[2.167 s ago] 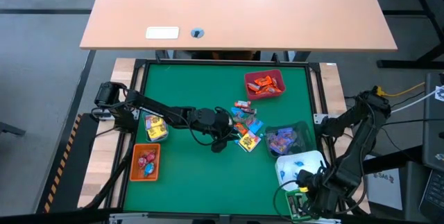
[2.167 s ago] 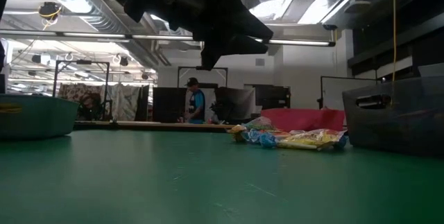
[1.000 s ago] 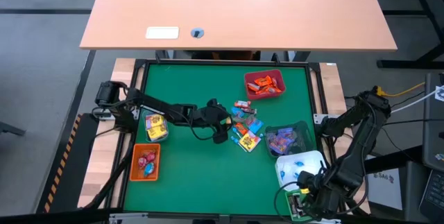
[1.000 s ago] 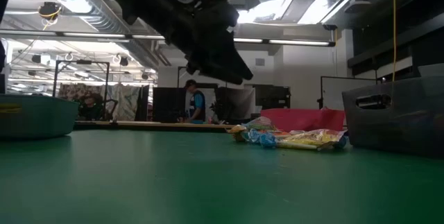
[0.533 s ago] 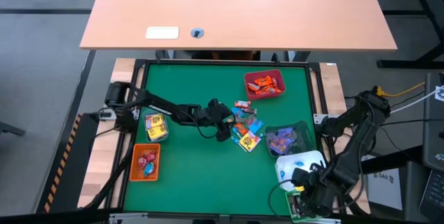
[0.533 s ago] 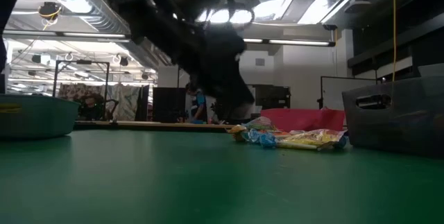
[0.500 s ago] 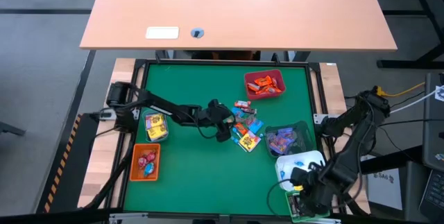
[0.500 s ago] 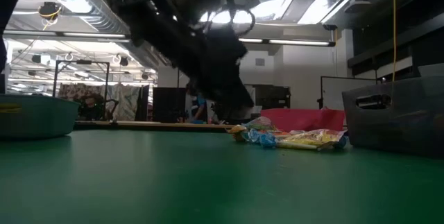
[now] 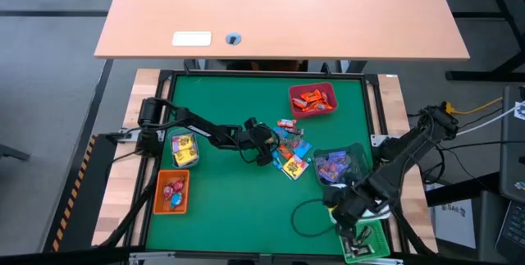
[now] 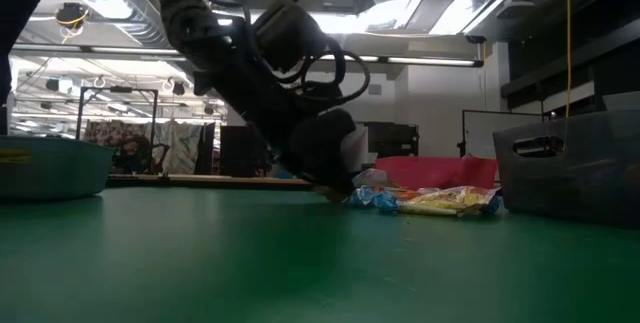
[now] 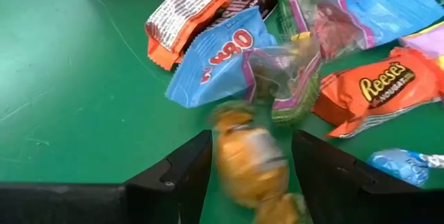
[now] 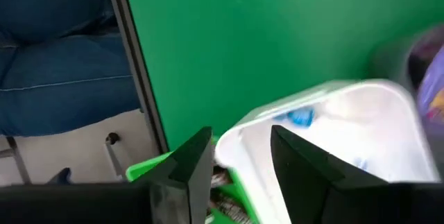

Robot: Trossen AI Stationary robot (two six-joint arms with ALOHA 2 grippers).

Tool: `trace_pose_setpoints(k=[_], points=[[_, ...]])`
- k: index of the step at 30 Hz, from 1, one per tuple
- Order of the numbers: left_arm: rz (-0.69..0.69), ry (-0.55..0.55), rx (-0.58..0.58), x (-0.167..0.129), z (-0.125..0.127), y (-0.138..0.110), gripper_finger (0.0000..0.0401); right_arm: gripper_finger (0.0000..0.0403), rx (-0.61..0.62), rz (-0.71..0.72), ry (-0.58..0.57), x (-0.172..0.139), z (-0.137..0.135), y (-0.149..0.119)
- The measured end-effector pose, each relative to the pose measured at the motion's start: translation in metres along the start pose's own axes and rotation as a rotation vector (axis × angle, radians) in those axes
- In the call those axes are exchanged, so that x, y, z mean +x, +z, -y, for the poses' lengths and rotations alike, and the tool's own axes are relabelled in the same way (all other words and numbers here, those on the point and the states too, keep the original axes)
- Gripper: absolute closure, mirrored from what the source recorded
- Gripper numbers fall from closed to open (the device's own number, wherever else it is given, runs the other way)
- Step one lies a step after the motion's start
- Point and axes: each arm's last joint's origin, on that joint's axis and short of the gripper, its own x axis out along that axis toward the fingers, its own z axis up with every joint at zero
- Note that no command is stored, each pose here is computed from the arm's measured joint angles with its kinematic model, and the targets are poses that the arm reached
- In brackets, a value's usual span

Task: Sort candy
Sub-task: Put the yellow candy into the orange bin

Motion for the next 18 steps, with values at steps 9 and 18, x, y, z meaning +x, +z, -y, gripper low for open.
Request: trace_pose_setpoints(k=[9, 18], points=[[-0.017, -0.014, 0.046, 0.000, 0.000, -0.001, 0.0216, 0.0260, -0.060, 0.054, -0.026, -0.002, 0.019, 0.028], [-0.061, -0.005, 0.060, 0.000, -0.001, -0.005, 0.0261, 0.0260, -0.102, 0.109, -0.011, -0.004, 0.027, 0.044]])
